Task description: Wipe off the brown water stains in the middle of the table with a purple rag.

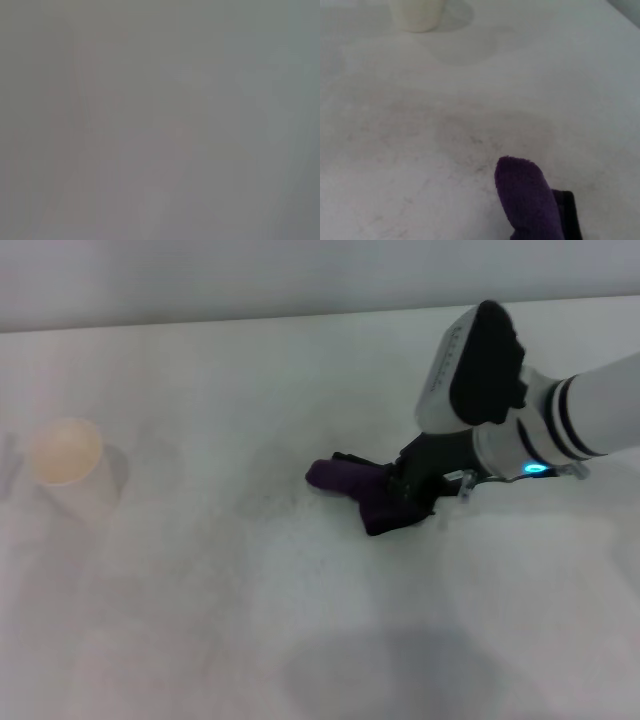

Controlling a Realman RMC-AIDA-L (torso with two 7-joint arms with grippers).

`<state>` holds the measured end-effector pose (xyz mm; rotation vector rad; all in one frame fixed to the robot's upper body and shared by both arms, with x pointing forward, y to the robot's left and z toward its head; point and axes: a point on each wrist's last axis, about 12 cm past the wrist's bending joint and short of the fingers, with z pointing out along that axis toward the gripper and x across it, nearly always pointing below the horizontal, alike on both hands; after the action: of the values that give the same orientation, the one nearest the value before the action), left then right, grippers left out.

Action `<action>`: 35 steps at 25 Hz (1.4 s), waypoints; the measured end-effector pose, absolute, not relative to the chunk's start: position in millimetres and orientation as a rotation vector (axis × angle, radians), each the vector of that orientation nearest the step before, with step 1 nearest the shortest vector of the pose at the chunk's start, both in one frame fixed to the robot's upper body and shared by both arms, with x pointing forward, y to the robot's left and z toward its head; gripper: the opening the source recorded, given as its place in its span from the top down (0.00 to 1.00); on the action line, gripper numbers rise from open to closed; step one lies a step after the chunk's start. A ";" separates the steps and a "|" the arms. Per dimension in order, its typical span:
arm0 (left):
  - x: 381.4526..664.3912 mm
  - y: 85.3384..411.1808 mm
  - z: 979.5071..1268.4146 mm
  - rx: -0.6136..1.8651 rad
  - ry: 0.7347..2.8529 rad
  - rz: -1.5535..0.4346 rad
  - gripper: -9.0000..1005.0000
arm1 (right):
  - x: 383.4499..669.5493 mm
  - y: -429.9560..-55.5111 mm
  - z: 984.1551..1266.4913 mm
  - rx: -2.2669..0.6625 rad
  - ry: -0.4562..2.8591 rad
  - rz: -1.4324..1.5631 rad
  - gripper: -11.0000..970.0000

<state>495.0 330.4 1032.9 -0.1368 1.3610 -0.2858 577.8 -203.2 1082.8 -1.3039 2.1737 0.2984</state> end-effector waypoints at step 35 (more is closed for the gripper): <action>500.6 333.9 1033.1 -0.160 1.370 -0.246 0.12 | 584.1 -329.3 1120.7 -0.150 1.584 0.921 0.19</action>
<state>500.6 333.9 1033.1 -0.1603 1.3702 -0.2464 584.1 -329.3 1120.7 -0.1503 1.5840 0.9206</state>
